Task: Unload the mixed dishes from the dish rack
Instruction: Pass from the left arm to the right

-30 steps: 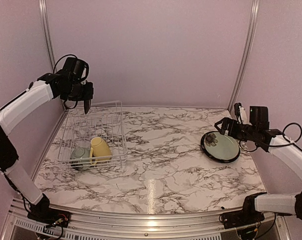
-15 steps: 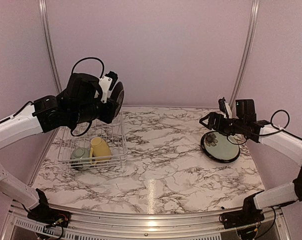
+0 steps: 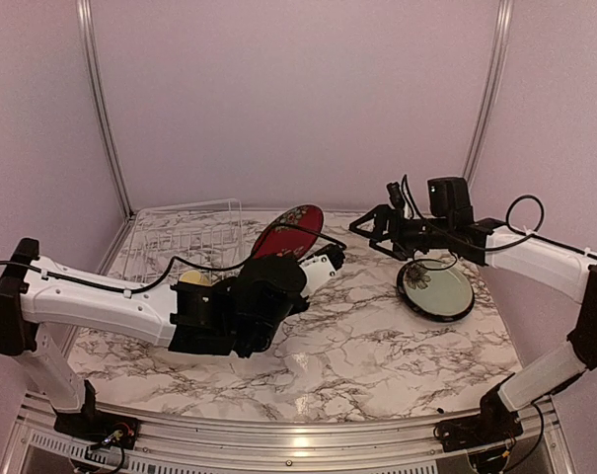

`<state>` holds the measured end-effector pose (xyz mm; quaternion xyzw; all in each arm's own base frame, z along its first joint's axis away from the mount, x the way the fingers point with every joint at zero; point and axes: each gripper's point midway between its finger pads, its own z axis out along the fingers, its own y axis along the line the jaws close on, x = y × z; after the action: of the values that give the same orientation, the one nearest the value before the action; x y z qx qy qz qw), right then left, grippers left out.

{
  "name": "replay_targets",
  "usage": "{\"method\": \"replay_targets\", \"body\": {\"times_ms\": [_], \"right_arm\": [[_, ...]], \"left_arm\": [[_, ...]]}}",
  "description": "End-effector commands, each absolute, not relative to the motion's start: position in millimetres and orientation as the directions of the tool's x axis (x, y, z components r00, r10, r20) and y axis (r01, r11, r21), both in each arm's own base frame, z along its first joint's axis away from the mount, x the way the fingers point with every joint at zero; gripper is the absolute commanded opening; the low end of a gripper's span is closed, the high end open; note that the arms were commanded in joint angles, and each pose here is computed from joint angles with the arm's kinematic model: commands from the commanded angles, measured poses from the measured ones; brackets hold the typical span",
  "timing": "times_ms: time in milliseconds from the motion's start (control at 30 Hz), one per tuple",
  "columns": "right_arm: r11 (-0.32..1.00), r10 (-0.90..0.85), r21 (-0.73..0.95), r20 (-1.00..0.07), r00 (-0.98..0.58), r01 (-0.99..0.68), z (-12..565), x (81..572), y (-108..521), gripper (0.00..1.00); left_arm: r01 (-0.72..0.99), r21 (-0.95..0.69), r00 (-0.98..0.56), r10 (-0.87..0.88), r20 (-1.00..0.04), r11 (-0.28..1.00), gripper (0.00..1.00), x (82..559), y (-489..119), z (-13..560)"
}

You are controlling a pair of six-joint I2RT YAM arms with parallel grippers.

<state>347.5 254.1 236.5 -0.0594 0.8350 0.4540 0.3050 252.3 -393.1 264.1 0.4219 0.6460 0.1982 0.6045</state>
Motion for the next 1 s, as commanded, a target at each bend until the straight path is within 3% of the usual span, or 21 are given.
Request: {"method": "replay_targets", "body": {"times_ms": [0, 200, 533, 667, 800, 967], "right_arm": [[0.477, 0.207, 0.762, -0.582, -0.787, -0.438, 280.6, 338.6, 266.4, 0.98], [0.428, 0.181, 0.772, -0.583, -0.792, -0.471, 288.5, 329.1, 274.8, 0.98], [0.375, 0.082, 0.782, -0.563, -0.822, -0.498, 265.7, 314.2, 314.6, 0.92], [0.360, 0.051, 0.798, -0.534, -0.844, -0.484, 251.5, 311.0, 325.4, 0.85], [0.346, 0.041, 0.810, -0.518, -0.855, -0.474, 240.5, 309.1, 337.6, 0.79], [0.325, 0.021, 0.823, -0.499, -0.866, -0.466, 232.0, 305.2, 351.5, 0.63]], "left_arm": [[0.148, 0.863, 0.075, 0.864, -0.498, 0.484, 0.00, 261.6, -393.8, 269.4], [0.128, 0.914, 0.102, 0.912, -0.398, 0.385, 0.00, 262.4, -412.4, 248.4], [0.163, 0.936, 0.117, 0.936, -0.333, 0.312, 0.00, 261.4, -439.4, 233.8], [0.161, 0.929, 0.117, 0.928, -0.353, 0.333, 0.00, 261.0, -441.2, 233.5], [0.167, 0.943, 0.106, 0.946, -0.307, 0.287, 0.00, 260.9, -444.1, 222.7], [0.165, 0.945, 0.111, 0.947, -0.303, 0.283, 0.00, 257.2, -445.2, 221.9]]}}
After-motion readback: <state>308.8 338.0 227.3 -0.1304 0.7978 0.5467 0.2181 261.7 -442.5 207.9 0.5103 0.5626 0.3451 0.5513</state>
